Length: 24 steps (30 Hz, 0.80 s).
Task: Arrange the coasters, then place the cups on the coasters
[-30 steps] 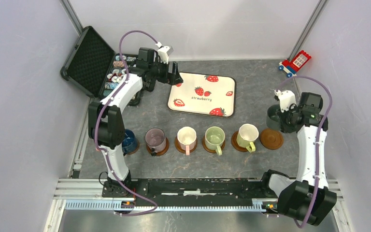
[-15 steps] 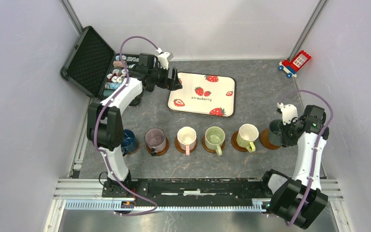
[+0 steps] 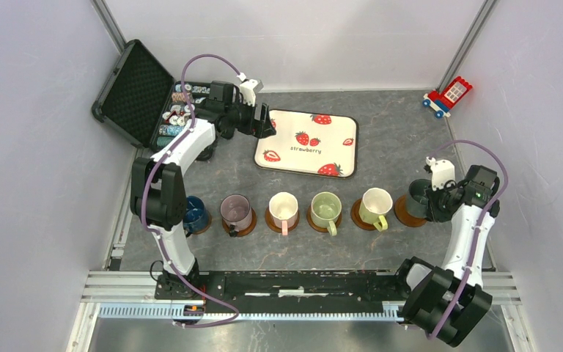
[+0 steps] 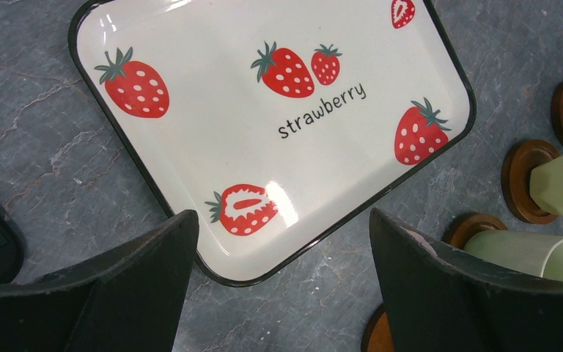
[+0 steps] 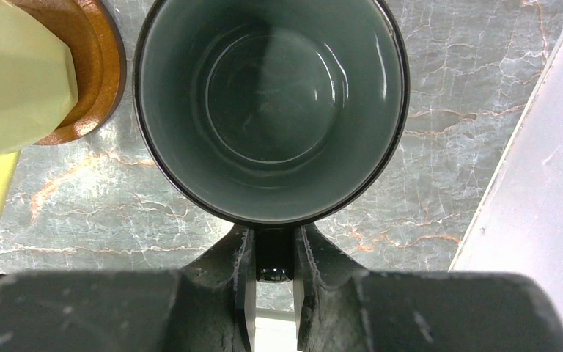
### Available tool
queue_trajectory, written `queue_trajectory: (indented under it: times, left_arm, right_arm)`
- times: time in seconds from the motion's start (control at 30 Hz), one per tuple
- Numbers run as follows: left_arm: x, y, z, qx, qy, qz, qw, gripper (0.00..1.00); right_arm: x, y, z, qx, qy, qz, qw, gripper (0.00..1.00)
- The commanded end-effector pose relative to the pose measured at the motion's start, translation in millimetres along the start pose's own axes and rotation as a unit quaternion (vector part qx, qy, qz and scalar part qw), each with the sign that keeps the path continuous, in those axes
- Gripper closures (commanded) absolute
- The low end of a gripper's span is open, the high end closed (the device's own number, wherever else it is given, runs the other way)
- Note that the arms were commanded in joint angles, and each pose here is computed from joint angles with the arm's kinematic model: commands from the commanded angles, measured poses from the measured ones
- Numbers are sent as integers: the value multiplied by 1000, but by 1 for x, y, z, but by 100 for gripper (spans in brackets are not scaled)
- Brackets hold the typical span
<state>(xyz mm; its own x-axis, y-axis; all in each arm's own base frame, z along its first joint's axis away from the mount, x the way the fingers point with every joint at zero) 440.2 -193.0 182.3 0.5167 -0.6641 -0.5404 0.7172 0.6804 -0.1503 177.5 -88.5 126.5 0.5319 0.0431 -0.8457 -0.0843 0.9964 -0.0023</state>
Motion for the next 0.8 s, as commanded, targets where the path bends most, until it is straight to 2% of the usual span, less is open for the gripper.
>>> queue_trajectory:
  times: [0.0, 0.27, 0.57, 0.77]
  left_arm:
    - [-9, -1, 26, 40, -40, 5, 998, 8]
    - [-6, 5, 28, 54, -37, 11, 998, 7]
    - [-2, 8, 28, 54, -35, 10, 998, 7]
    - [-2, 8, 30, 56, -36, 10, 998, 7]
  right_arm:
    - [4, -6, 18, -20, -43, 3, 999, 100]
    - [15, -6, 12, -18, -21, 20, 999, 98]
    - [12, -4, -1, -40, 15, 30, 999, 64]
    - [5, 4, -13, -67, 42, 49, 996, 46]
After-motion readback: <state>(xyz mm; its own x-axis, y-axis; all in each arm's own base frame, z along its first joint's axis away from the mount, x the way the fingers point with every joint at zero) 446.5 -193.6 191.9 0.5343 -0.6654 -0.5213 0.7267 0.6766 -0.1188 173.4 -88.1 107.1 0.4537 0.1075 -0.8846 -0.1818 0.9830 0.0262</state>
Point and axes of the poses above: each gripper's point midway between its finger pads, its own x axis out along the fingers, its own y axis along the line the jaws close on, z = x × y, the point moved 3 cm from there along -x, back along the fingers, and after that the axes turned 10 degrees about x, right-handed, at the moved point
